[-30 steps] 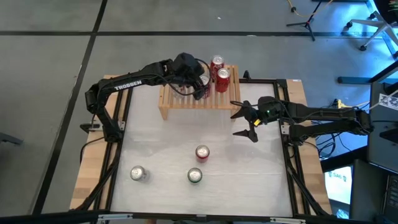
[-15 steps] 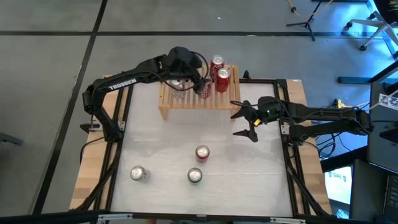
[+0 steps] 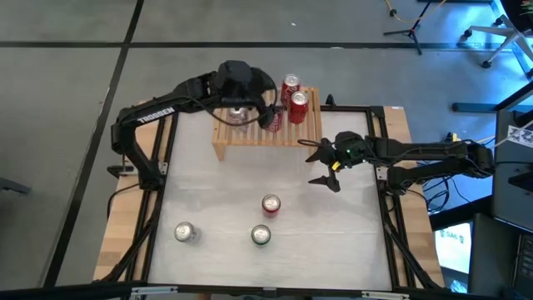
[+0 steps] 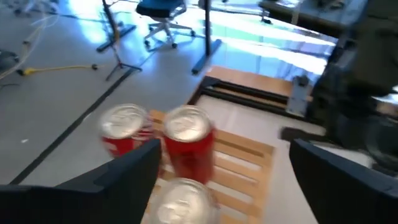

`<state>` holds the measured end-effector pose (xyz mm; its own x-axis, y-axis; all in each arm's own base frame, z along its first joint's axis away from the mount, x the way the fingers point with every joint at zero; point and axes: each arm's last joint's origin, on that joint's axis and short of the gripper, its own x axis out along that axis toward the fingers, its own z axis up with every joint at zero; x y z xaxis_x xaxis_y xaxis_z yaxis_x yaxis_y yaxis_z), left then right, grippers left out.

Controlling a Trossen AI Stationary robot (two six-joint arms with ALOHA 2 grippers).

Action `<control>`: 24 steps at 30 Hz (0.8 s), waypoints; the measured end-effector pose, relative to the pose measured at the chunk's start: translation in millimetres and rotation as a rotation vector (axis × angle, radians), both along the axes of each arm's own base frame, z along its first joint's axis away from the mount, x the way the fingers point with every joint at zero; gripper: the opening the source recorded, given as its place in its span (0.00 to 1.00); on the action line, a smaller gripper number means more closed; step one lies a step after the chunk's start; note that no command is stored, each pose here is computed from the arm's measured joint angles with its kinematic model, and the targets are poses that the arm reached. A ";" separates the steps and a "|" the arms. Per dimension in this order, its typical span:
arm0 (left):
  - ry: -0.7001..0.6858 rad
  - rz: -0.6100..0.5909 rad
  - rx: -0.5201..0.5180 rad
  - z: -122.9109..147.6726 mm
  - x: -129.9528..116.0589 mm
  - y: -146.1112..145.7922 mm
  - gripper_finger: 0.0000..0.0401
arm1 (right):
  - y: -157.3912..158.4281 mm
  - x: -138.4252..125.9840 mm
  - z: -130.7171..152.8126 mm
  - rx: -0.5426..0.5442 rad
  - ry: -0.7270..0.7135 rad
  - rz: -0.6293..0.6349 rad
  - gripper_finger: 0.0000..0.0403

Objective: Place canned beverage on shelf
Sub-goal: Put the red/white soda can on the shelf

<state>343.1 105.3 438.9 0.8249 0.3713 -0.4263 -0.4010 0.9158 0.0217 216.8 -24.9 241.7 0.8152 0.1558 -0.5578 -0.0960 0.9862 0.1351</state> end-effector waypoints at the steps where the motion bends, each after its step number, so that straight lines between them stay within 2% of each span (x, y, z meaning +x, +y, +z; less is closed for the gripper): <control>1: 0.010 -0.017 -0.003 -0.8 1.3 -6.2 0.83 | 0.0 0.0 0.0 0.000 0.000 0.000 0.94; 6: 0.086 -0.109 -0.025 -8.1 6.3 -40.0 0.68 | 1.5 -2.5 4.9 0.020 -0.031 0.031 0.94; 9: 0.116 -0.125 -0.017 -15.0 10.0 -58.8 0.59 | 3.7 -7.3 12.0 0.044 -0.074 0.074 0.94; 17: 0.185 -0.032 0.009 -59.7 22.2 -90.9 0.42 | 7.3 -25.0 46.0 0.018 -0.315 0.106 0.94; 24: 0.099 0.013 -0.031 -111.0 35.4 -92.2 0.34 | 8.3 -31.7 59.0 -0.002 -0.418 0.111 0.94</control>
<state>378.4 13.1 327.9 0.7734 0.3672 -0.5167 -0.4105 0.9113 0.0333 185.1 -16.5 300.7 0.9496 0.2541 -0.1833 -0.2472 0.9671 0.0599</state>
